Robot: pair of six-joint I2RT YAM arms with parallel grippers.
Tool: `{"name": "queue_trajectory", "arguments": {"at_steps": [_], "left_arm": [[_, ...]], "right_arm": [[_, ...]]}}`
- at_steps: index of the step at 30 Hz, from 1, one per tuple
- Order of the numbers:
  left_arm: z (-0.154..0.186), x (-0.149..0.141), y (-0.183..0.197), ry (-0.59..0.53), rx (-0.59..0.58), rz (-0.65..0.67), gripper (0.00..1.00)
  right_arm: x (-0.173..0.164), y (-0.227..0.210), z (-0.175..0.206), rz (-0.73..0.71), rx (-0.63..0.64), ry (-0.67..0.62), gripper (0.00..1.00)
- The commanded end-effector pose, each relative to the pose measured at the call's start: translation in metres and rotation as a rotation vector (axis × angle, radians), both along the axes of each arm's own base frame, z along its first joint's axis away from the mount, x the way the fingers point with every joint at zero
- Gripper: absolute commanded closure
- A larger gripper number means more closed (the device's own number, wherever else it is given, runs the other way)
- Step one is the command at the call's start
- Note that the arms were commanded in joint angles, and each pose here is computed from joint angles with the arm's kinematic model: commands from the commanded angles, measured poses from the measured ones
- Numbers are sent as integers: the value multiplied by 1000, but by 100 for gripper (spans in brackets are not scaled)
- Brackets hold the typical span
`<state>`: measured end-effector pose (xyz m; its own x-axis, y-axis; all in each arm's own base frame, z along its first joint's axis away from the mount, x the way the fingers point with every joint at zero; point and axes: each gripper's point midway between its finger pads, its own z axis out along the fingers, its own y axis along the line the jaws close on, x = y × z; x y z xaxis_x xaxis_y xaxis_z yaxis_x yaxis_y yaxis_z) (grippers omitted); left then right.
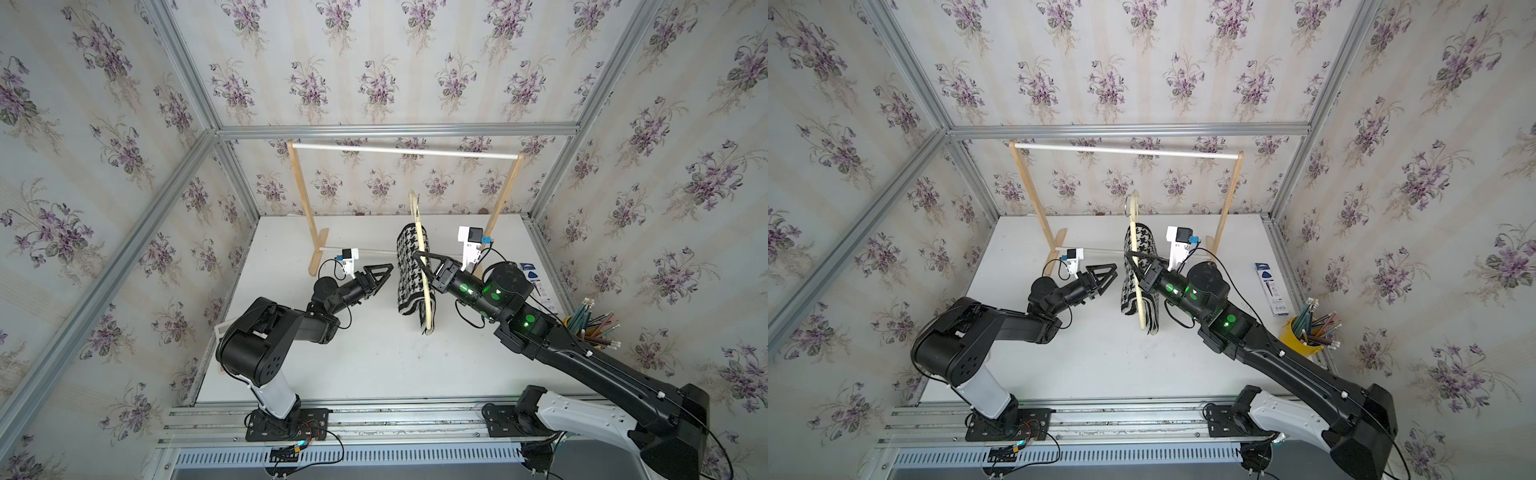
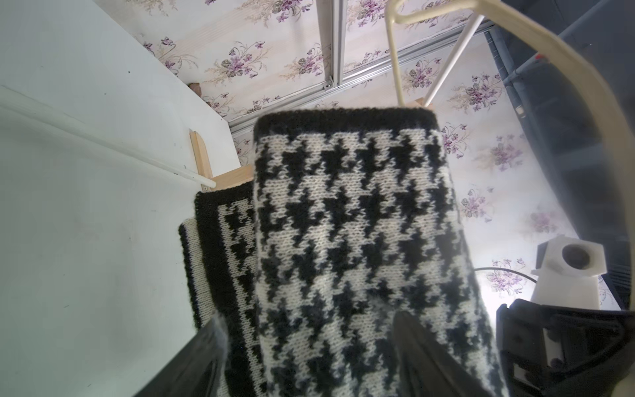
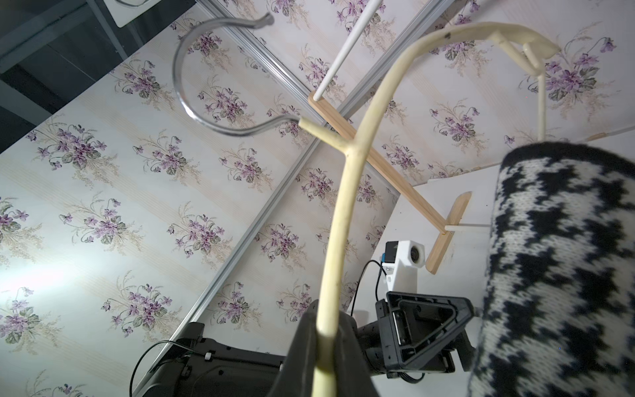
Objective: Hang the scarf on the hanger
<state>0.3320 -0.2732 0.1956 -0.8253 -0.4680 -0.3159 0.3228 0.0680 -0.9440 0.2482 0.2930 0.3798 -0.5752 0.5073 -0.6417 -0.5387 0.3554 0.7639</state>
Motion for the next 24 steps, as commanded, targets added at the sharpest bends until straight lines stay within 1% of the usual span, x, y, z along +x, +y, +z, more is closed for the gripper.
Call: {"name": "queue_trajectory", "arguments": {"at_steps": [1, 5, 10, 14, 19, 24], "left_arm": [[2, -2, -5, -36, -2, -26, 23], [5, -2, -11, -49, -3, -40, 23], [23, -9, -20, -111, -14, -71, 22], [31, -13, -26, -138, -21, -90, 21], [31, -17, -33, -139, -23, -112, 22], [26, -19, -39, -133, -17, -123, 24]], "right_arm": [[-3, 0, 29, 10, 64, -88, 100], [-3, 3, 30, 25, 69, -87, 100], [-3, 5, 29, 32, 72, -88, 100], [-3, 5, 30, 31, 76, -91, 100], [-4, 6, 33, 39, 82, -98, 100], [-4, 6, 34, 39, 84, -100, 100]]}}
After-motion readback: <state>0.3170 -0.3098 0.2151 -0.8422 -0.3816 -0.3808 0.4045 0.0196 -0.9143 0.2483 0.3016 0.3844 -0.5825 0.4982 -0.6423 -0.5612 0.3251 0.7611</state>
